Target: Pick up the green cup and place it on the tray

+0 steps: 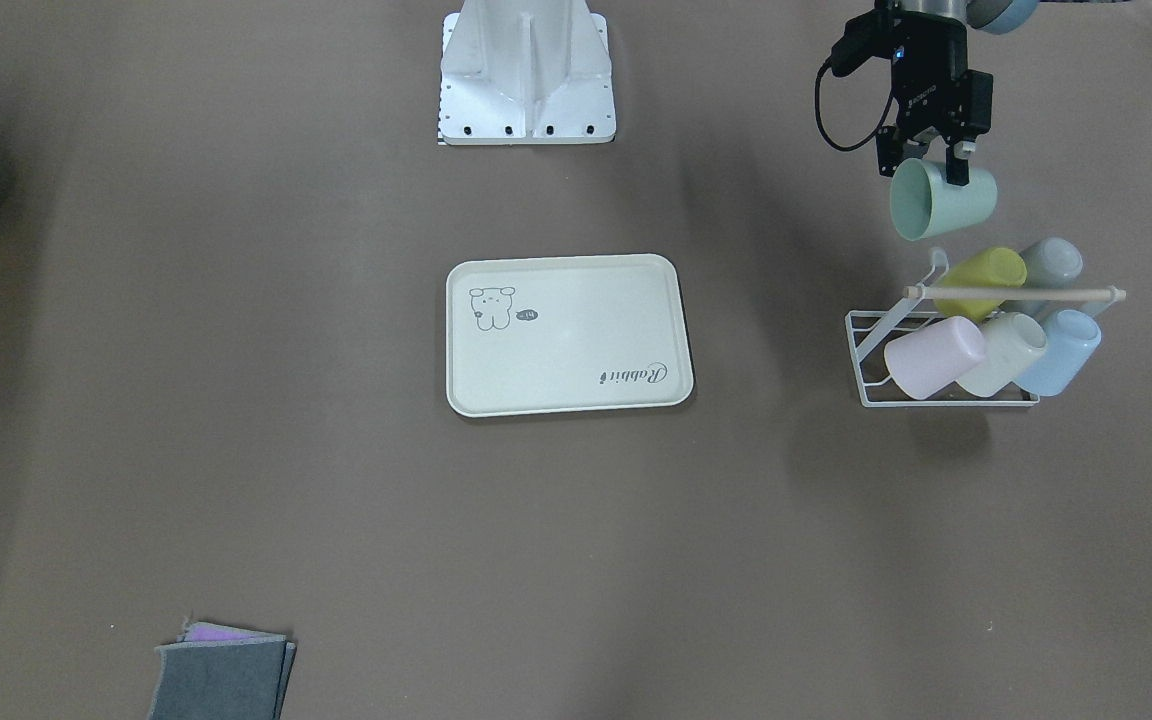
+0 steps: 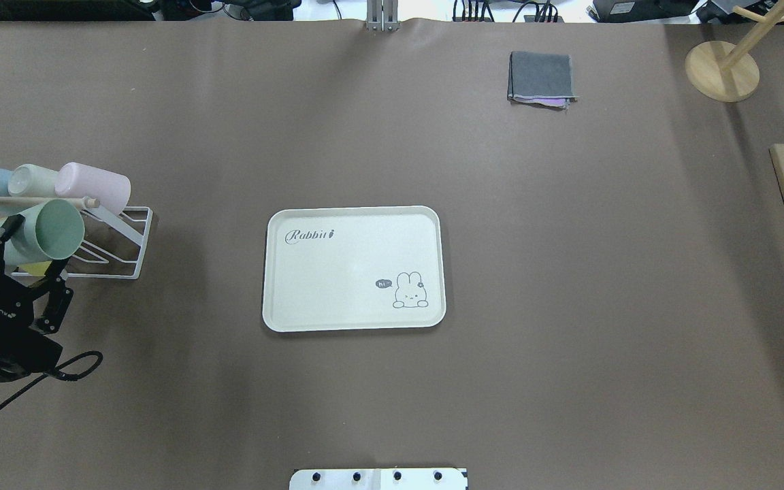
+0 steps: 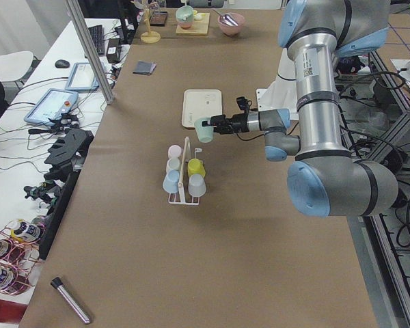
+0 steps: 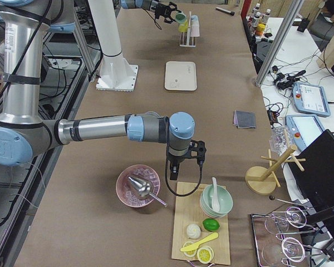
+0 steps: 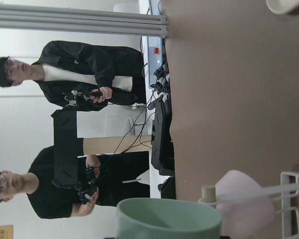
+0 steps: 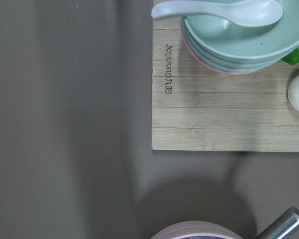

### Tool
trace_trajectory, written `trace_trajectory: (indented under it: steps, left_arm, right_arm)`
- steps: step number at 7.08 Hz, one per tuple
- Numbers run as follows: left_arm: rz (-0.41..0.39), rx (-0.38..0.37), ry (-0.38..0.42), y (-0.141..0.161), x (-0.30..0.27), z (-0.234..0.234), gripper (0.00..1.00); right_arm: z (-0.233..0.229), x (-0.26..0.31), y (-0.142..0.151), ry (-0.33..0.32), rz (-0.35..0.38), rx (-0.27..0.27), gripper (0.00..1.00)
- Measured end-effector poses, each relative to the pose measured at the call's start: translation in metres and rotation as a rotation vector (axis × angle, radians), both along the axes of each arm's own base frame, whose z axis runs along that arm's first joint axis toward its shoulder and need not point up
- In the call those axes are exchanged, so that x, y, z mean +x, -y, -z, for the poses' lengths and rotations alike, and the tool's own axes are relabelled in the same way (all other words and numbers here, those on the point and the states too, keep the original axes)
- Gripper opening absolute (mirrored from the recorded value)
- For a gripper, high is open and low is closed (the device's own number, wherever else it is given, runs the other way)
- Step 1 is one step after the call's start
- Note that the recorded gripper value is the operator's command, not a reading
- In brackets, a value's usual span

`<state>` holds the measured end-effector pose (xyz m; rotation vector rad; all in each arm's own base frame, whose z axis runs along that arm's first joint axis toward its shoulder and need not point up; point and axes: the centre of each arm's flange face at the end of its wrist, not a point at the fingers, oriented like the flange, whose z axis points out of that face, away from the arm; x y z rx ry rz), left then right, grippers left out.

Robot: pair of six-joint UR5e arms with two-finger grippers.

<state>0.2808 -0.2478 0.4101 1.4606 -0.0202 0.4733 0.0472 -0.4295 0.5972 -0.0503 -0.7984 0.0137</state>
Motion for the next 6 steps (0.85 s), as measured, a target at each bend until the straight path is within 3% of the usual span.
trace_trajectory:
  steps: [3,6]
  left_arm:
    - [-0.008,-0.085,-0.335,-0.013,0.015,0.018,0.71]
    - [-0.027,-0.159,-0.584,-0.025,0.067,0.026,0.71]
  right_arm:
    - [-0.001,0.0,0.0,-0.002,-0.006,-0.008,1.0]
    - [-0.002,0.0,0.0,-0.001,-0.004,-0.008,1.0]
